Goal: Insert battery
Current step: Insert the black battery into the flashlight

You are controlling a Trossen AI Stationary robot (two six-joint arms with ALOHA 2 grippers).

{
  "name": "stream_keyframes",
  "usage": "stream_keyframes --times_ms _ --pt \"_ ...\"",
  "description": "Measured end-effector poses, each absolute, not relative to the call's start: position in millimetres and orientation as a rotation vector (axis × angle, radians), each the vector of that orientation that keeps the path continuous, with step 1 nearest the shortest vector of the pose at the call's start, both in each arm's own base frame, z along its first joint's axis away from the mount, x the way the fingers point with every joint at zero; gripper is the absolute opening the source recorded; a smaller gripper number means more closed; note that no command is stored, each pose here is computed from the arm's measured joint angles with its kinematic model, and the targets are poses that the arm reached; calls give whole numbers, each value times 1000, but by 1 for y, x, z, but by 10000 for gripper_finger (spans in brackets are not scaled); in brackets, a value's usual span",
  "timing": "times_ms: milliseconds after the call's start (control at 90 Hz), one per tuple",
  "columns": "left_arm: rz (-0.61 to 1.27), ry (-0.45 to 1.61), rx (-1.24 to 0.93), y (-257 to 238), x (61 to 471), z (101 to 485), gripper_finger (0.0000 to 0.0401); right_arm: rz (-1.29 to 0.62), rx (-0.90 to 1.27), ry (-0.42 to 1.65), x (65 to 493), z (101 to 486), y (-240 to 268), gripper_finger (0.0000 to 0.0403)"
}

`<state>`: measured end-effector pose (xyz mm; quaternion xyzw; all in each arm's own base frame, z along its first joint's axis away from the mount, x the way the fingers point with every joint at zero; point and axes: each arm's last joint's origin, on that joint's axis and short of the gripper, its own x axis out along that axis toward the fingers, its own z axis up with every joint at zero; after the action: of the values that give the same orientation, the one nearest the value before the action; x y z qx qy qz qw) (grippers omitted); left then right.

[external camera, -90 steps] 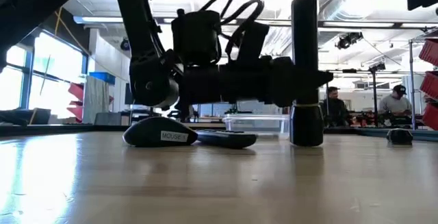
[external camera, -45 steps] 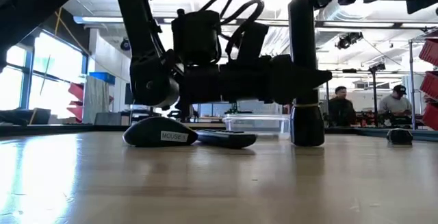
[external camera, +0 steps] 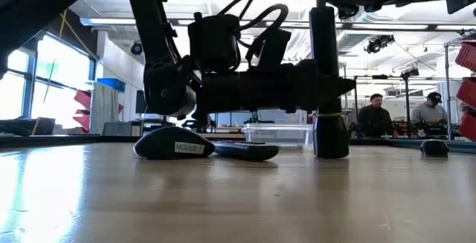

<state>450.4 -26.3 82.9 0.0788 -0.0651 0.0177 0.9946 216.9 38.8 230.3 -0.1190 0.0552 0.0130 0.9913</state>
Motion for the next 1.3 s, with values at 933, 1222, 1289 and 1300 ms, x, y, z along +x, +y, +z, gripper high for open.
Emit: stream_keyframes --times_ms 933,1222,1289,1300 --pt "41 -137 177 -27 450 84 152 -40 -192 40 207 246 35 139" --pt "42 -141 163 -27 450 85 151 -46 -184 -20 194 260 32 174" --pt "43 -142 144 -27 450 85 151 -43 -181 5 189 260 31 172" --pt "43 -141 141 -27 450 85 151 -43 -180 9 188 260 31 172"
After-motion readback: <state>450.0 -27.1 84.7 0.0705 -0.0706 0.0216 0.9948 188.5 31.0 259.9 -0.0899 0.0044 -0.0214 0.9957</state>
